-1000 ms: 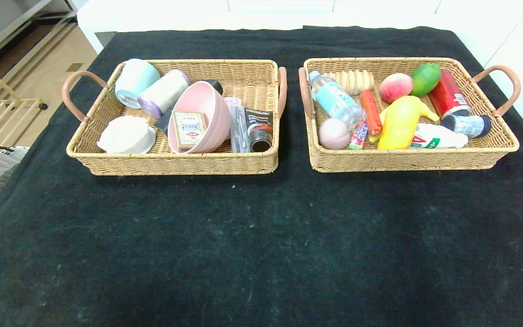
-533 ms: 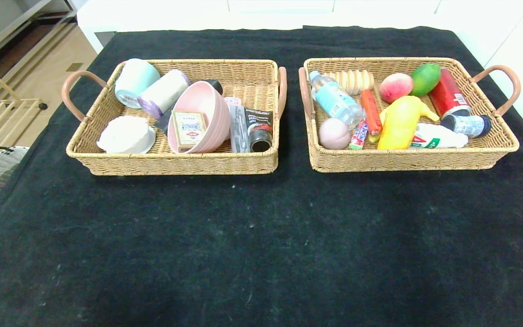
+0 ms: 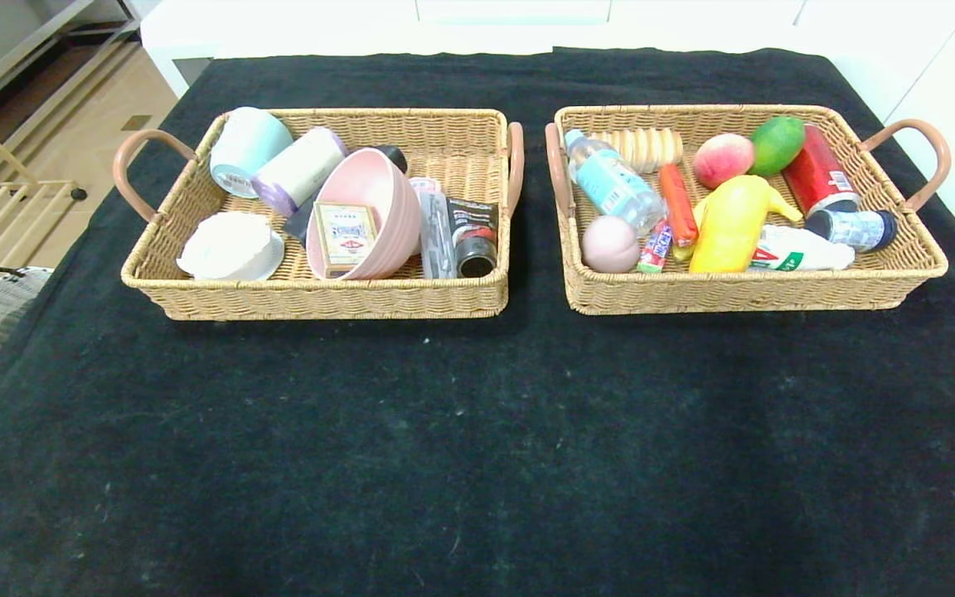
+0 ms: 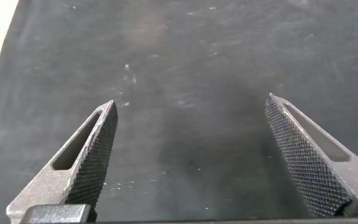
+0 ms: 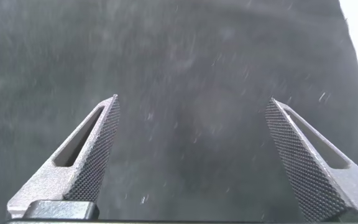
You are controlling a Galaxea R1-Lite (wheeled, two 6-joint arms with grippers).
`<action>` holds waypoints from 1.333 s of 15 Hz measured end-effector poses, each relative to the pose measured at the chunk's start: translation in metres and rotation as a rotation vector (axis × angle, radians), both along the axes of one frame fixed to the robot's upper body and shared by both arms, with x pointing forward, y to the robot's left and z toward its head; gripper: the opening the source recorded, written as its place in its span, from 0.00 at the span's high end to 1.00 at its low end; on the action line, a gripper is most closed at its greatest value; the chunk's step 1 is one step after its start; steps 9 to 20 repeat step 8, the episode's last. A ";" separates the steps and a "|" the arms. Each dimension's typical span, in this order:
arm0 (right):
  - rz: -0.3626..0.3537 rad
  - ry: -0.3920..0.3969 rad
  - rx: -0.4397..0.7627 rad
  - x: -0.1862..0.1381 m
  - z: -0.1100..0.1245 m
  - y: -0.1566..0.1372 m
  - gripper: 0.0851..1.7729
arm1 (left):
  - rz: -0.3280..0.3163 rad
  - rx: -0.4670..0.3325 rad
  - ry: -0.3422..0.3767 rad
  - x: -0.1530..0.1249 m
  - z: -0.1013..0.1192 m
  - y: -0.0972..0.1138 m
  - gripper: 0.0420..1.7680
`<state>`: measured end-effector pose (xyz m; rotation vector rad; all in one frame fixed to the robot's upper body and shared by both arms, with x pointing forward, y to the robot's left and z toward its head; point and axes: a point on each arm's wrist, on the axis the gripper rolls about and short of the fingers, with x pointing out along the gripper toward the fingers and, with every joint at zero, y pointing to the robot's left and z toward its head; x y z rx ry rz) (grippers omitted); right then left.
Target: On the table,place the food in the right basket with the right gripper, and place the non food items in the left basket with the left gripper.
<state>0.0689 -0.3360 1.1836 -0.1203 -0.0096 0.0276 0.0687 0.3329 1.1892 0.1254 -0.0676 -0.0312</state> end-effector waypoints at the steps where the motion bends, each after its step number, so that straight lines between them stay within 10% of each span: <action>1: -0.001 0.020 0.015 0.000 -0.002 0.000 0.04 | 0.003 -0.005 0.000 0.000 0.000 0.000 0.03; 7: -0.012 0.023 0.098 -0.001 -0.001 0.000 0.04 | 0.017 -0.124 -0.002 0.000 0.000 0.001 0.03; 20: -0.013 0.022 0.097 -0.001 -0.001 0.000 0.04 | 0.019 -0.129 -0.017 0.000 0.002 0.001 0.03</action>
